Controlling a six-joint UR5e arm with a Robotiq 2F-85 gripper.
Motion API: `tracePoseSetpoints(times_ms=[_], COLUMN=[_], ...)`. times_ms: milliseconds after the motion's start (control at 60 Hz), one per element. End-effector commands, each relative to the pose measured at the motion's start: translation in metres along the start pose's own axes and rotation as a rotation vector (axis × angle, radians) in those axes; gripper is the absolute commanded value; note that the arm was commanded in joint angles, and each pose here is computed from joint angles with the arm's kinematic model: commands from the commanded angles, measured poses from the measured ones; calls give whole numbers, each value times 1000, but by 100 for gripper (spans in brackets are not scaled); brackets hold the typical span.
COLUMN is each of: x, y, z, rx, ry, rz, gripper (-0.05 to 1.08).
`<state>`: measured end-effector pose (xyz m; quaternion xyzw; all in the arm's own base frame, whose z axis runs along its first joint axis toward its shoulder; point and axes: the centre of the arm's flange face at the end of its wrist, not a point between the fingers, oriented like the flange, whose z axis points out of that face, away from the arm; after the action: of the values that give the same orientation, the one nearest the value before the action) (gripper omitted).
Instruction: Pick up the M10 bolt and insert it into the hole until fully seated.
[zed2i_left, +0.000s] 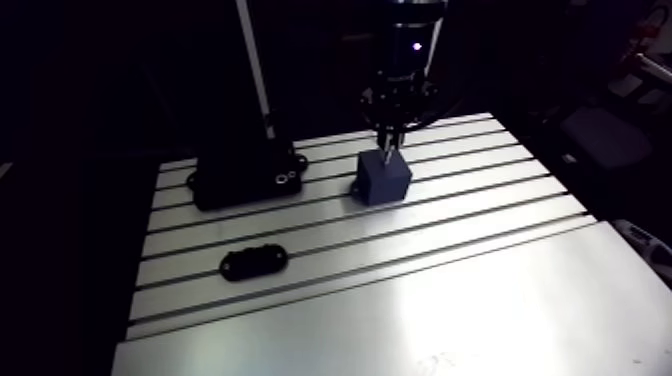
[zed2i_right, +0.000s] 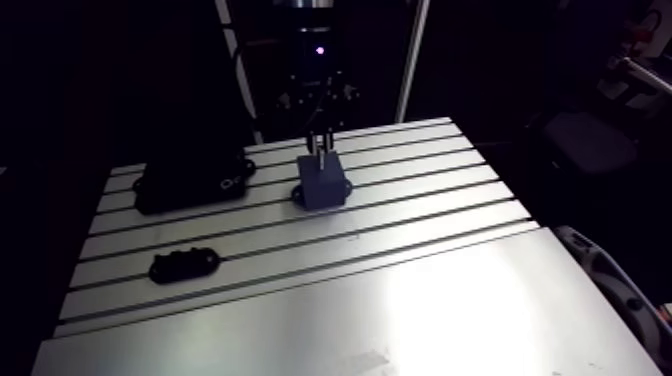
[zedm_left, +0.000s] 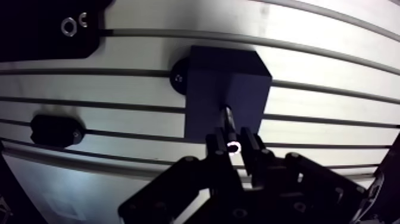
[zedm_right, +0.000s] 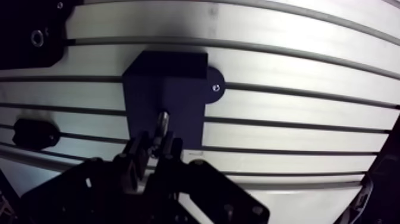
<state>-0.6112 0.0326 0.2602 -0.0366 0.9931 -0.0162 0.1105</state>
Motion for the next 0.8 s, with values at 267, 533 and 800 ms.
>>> tracePoseSetpoints(times_ms=[267,533,800], x=[-1,-1,-2], y=[0,1,0], z=[7,8,8], rx=[-2,0,1], ry=[-8,-10,-9], rz=[0,1,3], gripper=[108,108,106])
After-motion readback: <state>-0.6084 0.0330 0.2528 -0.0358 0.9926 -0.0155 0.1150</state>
